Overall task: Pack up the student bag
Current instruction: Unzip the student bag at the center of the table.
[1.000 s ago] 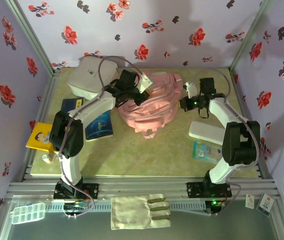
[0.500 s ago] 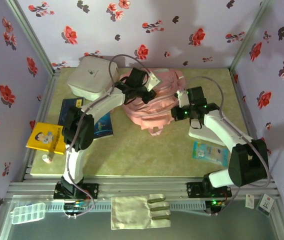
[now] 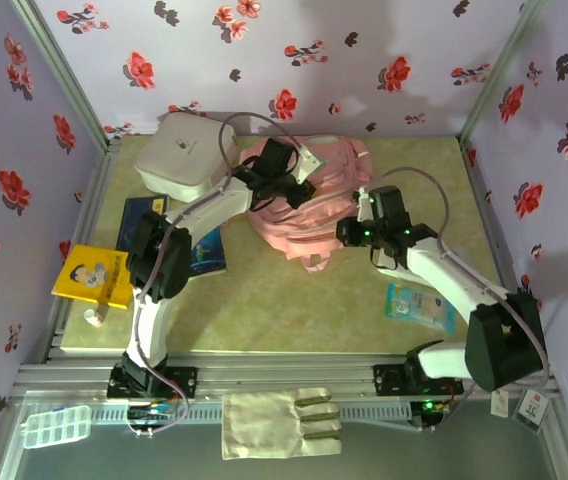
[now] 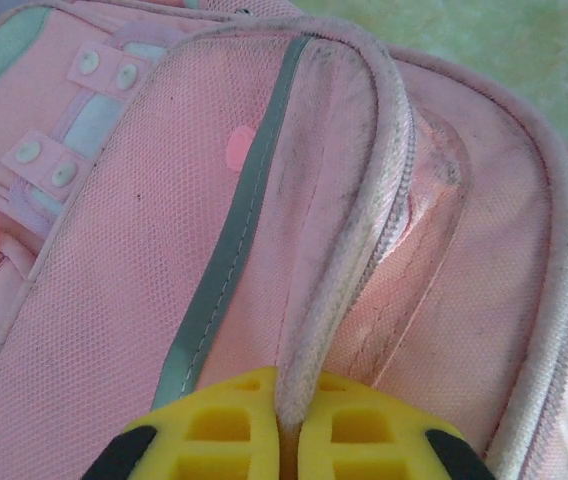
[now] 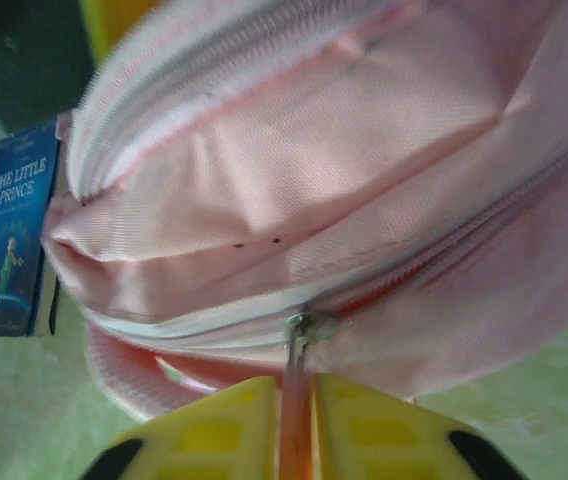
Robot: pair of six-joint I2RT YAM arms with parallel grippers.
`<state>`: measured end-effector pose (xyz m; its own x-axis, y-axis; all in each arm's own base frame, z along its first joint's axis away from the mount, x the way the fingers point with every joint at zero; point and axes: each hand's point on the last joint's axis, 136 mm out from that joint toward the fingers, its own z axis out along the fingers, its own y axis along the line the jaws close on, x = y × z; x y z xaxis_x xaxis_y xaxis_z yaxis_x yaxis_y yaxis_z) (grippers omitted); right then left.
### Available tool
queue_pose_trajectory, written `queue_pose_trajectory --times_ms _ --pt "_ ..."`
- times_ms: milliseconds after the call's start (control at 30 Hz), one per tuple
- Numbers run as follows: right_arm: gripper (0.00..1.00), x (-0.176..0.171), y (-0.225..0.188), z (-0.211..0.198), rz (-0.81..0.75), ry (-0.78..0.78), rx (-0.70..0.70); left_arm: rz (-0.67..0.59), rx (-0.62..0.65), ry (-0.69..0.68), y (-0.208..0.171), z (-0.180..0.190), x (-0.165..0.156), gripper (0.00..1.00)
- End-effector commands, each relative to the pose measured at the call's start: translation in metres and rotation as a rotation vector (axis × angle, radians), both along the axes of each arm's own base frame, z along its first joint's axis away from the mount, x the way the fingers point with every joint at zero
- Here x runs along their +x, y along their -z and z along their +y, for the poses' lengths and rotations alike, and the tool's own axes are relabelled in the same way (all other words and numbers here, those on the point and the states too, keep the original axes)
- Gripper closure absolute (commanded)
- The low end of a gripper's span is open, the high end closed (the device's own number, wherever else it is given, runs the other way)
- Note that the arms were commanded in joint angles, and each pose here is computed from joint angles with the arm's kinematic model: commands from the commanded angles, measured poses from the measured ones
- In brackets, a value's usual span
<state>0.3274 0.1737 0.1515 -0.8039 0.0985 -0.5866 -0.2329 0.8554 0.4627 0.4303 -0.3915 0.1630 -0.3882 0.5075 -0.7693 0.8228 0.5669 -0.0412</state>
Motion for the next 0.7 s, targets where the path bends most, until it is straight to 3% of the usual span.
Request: queue_pose_trajectory --times_ms 0,167,233,333,500,667 --pt "0.66 0.009 -0.021 -0.023 -0.027 0.148 0.067 -0.063 -0.085 -0.016 -0.036 0.0 0.002 1.0" --pt "0.27 0.01 -0.029 -0.056 -0.002 0.321 0.11 -0.086 -0.089 -0.006 -0.045 0.008 -0.006 1.0" --pt "0.18 0.012 -0.032 -0.06 0.016 0.345 0.124 -0.098 -0.092 -0.004 -0.048 0.012 -0.01 1.0" --pt "0.14 0.019 -0.032 -0.062 0.072 0.416 0.188 -0.11 -0.099 0.001 -0.053 0.017 -0.015 1.0" --pt "0.16 0.043 -0.03 -0.045 0.204 0.495 0.48 -0.172 -0.126 0.024 -0.063 0.025 -0.024 1.0" --pt "0.16 0.064 -0.045 -0.026 0.228 0.458 0.615 -0.178 -0.116 0.038 -0.063 0.028 -0.027 1.0"
